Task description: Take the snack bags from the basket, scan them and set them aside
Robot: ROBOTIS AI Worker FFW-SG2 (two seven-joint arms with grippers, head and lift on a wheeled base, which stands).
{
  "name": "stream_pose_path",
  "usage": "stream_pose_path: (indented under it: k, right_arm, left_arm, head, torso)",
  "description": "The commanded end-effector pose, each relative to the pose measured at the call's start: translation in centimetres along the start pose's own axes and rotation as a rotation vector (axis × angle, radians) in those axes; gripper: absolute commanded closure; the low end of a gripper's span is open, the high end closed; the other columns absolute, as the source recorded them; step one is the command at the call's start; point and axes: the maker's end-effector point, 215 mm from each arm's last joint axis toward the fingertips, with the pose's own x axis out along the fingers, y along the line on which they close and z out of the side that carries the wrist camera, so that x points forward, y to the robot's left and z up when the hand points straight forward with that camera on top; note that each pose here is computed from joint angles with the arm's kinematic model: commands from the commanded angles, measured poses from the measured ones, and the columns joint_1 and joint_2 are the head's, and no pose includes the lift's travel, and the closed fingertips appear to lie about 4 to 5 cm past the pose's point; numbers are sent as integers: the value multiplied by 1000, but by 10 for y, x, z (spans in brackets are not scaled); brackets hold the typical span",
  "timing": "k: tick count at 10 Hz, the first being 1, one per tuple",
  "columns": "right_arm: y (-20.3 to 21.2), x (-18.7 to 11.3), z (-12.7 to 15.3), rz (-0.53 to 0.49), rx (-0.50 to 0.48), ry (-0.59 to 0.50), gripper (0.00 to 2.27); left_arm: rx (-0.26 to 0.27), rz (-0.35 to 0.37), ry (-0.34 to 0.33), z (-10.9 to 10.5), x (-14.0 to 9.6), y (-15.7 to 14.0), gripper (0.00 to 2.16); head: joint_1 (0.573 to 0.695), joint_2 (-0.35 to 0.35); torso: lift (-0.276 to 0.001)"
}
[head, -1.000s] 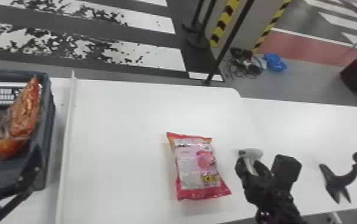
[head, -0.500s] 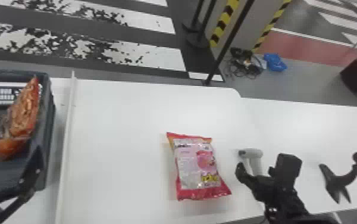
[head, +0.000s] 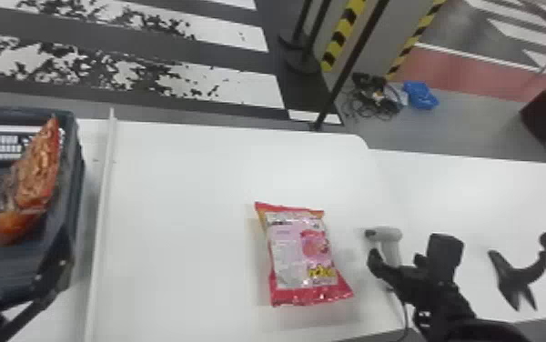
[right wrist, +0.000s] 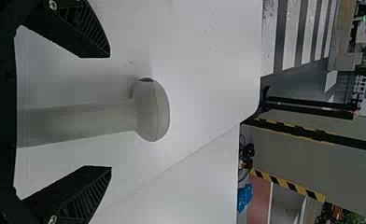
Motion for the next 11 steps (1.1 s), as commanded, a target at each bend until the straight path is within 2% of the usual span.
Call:
stream_pose_path:
  k: [1,4,5,6,7,8,11]
  right_arm:
    - [-9,13,3,22,-4,2,83]
    - [-17,21,3,105,-11,33,194]
    - [-17,21,-2,131,-11,56,525]
    - [-16,22,-10,152,-9,89,1531]
    - [-10,21,-7,188,-14,87,2246]
    - [-4,18,-1,220,-24,54,2246]
    - [-9,9,5,226,-19,33,2246]
  left_arm:
    - [3,0,1,0,0,-1,80]
    - [9,-6,10,-3,2,-7,80]
    - [9,-7,11,-3,3,-8,80]
    - [8,-8,9,-2,3,-8,80]
    - [12,-10,6,-1,4,-8,80]
    - [14,-11,7,-1,4,-9,80]
    - [10,-15,2,1,5,-12,80]
  head:
    - [695,-350]
    - [695,-350]
    - [695,-350]
    - [695,-350]
    - [695,-350]
    - [695,-350]
    - [695,-350]
  torso:
    - [-75]
    - [-75]
    - [-75]
    - [-75]
    - [-75]
    - [-75]
    - [-75]
